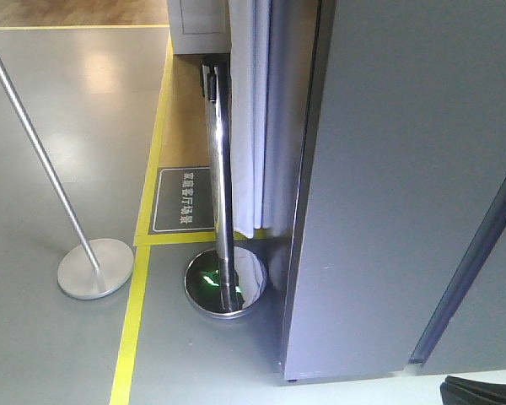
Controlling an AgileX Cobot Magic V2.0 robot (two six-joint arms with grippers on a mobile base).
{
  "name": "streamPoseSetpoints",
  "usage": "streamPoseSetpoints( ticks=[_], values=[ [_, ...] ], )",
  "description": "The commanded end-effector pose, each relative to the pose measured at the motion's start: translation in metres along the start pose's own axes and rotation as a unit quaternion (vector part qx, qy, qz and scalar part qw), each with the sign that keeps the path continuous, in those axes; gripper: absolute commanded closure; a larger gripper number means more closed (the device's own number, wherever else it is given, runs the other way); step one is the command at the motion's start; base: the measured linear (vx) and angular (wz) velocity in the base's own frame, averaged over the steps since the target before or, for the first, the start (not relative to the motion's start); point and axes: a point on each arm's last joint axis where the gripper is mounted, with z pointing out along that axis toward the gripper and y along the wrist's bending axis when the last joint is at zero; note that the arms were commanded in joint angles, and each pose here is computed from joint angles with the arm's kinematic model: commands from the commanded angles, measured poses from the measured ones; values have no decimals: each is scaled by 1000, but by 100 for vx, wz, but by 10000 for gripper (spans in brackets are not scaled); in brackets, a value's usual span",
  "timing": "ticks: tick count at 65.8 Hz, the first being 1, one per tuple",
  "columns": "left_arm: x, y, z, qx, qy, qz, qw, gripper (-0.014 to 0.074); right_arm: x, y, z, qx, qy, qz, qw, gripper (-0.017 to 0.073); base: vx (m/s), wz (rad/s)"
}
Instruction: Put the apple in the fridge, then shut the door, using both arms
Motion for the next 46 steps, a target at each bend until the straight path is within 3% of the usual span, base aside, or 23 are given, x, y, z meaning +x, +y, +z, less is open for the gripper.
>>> streamPoseSetpoints(
  ticks=[1, 13, 22, 27, 33, 40, 46],
  values=[
    [-4, -1, -6, 13, -44, 5, 999, 602, -11, -3, -3, 14, -32, 2, 999, 562, 0, 0],
    [12, 1, -12, 20, -84, 4, 996, 602, -11, -3, -3, 14, -32, 2, 999, 562, 0, 0],
    [22, 3, -9, 21, -67, 6, 998, 602, -11, -2, -3, 12, -30, 2, 999, 562, 0, 0],
    [22, 2, -9, 26, -69, 27, 997, 602, -11, -2, -3, 12, -30, 2, 999, 562, 0, 0],
    [22, 2, -9, 28, -68, 74, 995, 602, -11, -2, -3, 11, -30, 2, 999, 562, 0, 0],
    [22, 2, -9, 32, -70, 110, 991, 602, -11, -2, -3, 11, -30, 2, 999, 562, 0, 0],
    [22, 1, -9, 36, -71, 115, 990, 602, -11, -2, -3, 11, -30, 2, 999, 562, 0, 0]
  ],
)
